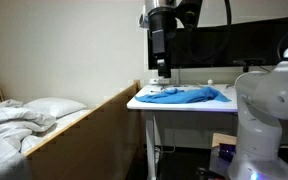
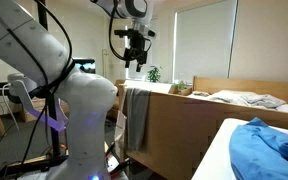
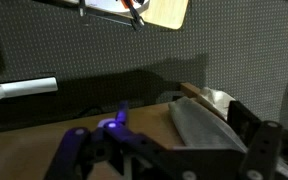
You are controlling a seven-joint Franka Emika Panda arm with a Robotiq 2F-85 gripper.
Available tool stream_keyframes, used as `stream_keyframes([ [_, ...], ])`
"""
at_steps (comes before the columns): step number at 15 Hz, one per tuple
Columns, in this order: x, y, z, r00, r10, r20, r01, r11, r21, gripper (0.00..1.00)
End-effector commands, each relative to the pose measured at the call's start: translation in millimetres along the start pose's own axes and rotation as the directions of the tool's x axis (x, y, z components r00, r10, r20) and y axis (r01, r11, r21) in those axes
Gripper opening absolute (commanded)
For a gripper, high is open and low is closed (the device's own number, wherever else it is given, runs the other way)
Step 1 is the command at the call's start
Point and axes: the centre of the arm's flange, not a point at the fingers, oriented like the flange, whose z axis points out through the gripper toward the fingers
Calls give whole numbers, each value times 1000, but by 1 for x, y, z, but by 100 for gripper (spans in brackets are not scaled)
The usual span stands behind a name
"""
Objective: Hang the blue shirt on the wooden object
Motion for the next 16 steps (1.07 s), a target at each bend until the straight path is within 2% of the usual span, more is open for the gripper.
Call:
stream_keyframes([
  [1, 0, 0, 0, 1000, 0, 0, 0, 1000, 0, 100],
  [12, 0, 0, 0, 1000, 0, 0, 0, 1000, 0, 100],
  [15, 24, 6, -16, 997, -45, -58, 42, 998, -54, 100],
  [16, 34, 12, -25, 994, -70, -80, 62, 993, -97, 100],
])
